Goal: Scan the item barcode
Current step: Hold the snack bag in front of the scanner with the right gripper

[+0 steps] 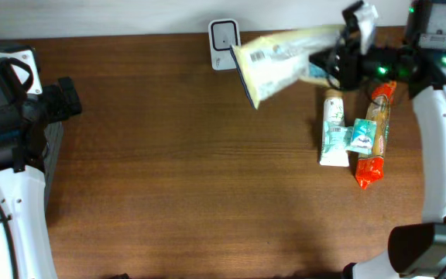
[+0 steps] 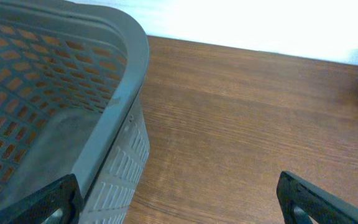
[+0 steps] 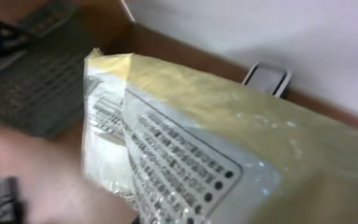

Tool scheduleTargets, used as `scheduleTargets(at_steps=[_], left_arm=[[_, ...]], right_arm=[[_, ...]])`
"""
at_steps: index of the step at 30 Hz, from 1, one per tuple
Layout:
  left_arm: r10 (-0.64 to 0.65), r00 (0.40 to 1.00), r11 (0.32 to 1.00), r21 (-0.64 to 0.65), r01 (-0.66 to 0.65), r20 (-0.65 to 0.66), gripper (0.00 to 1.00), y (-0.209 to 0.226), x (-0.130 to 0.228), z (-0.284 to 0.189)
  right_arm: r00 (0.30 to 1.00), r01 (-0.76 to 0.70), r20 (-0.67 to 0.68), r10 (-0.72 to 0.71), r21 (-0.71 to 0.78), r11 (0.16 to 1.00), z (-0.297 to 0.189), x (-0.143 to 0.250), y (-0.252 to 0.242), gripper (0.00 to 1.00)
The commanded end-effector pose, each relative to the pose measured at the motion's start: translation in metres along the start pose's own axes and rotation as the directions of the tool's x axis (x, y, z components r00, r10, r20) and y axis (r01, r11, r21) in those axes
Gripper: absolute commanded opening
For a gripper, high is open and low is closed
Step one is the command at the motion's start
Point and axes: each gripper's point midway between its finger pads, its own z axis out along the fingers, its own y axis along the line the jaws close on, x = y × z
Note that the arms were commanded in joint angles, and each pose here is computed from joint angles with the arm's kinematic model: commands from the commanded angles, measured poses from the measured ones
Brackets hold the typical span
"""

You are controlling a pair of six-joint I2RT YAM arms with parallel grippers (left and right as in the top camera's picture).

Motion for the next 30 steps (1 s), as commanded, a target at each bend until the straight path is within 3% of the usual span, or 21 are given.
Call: scheduleTargets(at_steps=[1,5,10,14,18,22,26,28,30], left_arm=[[-0.011,1.0,1.0,0.006,0.011,0.022,0.99,0.0,-0.006,-0.007],[-0.011,1.0,1.0,0.006,0.011,0.022,0.99,0.0,-0.006,-0.007],[-0.011,1.0,1.0,0.006,0.011,0.022,0.99,0.0,-0.005,-0.007],[-0.011,1.0,1.0,0.006,0.011,0.021,0.99,0.0,-0.005,-0.007],[-0.011,1.0,1.0,0.006,0.011,0.015,0.99,0.0,-0.004,-0.007],[-0.011,1.0,1.0,0.006,0.011,0.015,0.99,0.0,-0.004,-0.007],[-0.011,1.0,1.0,0.006,0.011,0.014,0.99,0.0,-0.004,-0.007],[-0.011,1.0,1.0,0.006,0.011,0.009,0.99,0.0,-0.002,-0.007],[-0.011,1.0,1.0,0.007,0.011,0.0,0.99,-0.001,0.0,-0.007]], right_arm=[[0.998,0.023,-0.066,-0.002,0.323,0.946,0.028,-0.008,-0.028,0.04],[0.966,0.259,-0.142,-0.217,0.574,0.777,0.066,-0.033,-0.049,0.04],[0.828,0.54,-0.35,-0.437,0.706,0.457,0.111,-0.051,-0.082,0.04],[0.723,0.633,-0.469,-0.507,0.744,0.214,0.142,-0.061,-0.099,0.04],[0.534,0.777,-0.644,-0.548,0.629,0.019,0.188,-0.047,-0.101,0.04],[0.411,0.85,-0.744,-0.527,0.521,-0.074,0.224,-0.019,-0.101,0.04],[0.41,0.847,-0.74,-0.533,0.526,-0.078,0.237,-0.011,-0.102,0.04],[0.444,0.816,-0.731,-0.518,0.569,-0.103,0.229,-0.019,-0.101,0.04],[0.434,0.801,-0.739,-0.515,0.578,-0.155,0.221,-0.031,-0.099,0.04]])
